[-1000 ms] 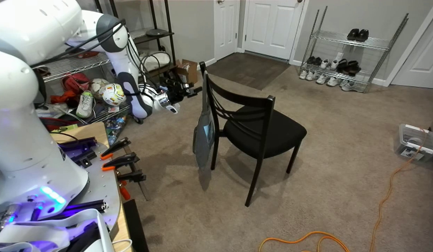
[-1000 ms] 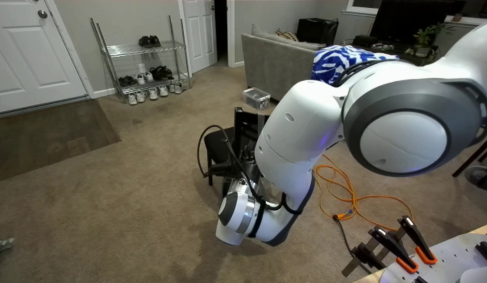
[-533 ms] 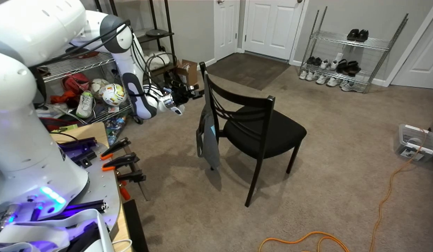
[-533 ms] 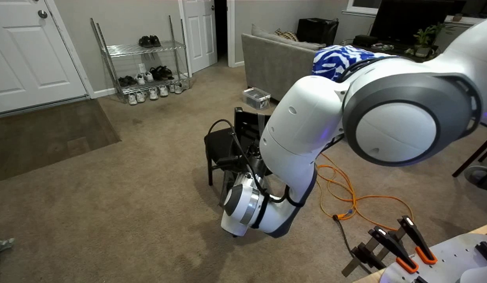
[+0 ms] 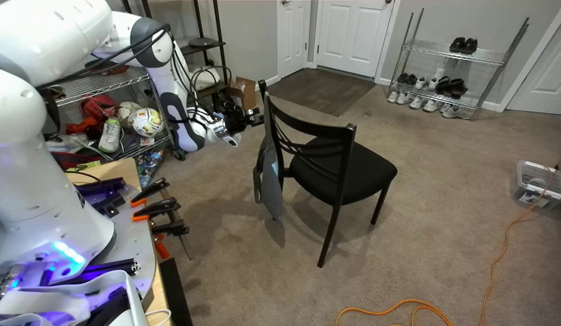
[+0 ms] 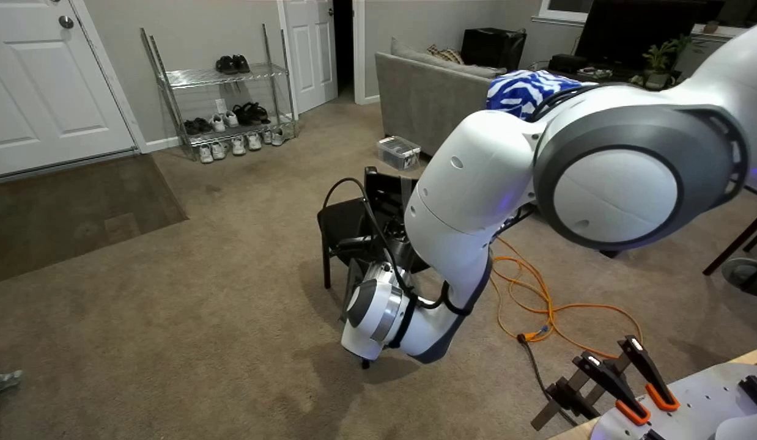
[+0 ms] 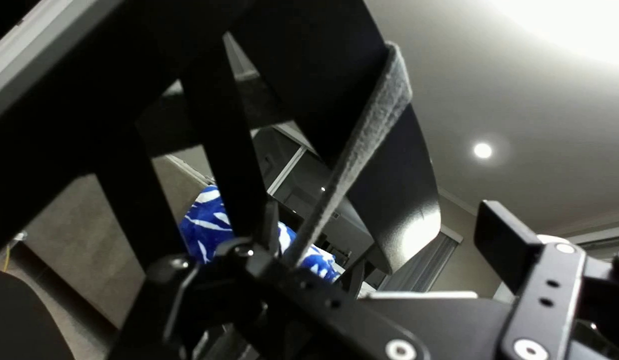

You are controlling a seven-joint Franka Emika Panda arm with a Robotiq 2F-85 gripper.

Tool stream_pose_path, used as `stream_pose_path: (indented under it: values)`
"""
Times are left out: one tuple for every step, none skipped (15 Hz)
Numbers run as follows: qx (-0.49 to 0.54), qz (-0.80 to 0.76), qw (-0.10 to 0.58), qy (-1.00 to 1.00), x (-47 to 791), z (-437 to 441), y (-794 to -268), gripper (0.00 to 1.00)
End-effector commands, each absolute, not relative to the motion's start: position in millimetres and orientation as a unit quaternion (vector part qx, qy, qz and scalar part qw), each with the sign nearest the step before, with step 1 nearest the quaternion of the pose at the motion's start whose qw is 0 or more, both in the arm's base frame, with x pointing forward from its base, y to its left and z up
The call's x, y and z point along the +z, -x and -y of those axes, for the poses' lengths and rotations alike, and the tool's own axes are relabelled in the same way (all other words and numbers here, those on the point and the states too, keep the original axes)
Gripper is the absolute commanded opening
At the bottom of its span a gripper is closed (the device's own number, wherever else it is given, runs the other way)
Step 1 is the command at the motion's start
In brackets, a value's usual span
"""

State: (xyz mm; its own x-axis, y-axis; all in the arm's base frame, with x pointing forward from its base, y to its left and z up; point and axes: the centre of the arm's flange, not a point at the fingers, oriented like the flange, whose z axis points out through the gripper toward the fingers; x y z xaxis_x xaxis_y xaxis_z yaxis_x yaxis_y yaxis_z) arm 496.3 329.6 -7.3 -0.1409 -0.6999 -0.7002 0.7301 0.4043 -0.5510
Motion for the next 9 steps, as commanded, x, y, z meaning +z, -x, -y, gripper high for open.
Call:
stream_pose_path:
  values:
    - [-0.530, -0.519, 0.670, -0.026, 18, -330, -494, 1.00]
    - [-0.532, -0.516, 0.671, -0.027, 24, -327, -494, 1.00]
    - [-0.535, -0.513, 0.671, -0.029, 29, -325, -493, 1.00]
    - [-0.538, -0.509, 0.671, -0.031, 34, -322, -493, 1.00]
    - [-0.543, -0.504, 0.672, -0.033, 39, -319, -493, 1.00]
    - [-0.547, -0.497, 0.673, -0.034, 45, -316, -493, 1.00]
    - [-0.548, -0.498, 0.672, -0.033, 46, -314, -492, 1.00]
    - [-0.550, -0.496, 0.671, -0.032, 47, -313, -491, 1.00]
    - [-0.551, -0.497, 0.670, -0.030, 47, -312, -491, 1.00]
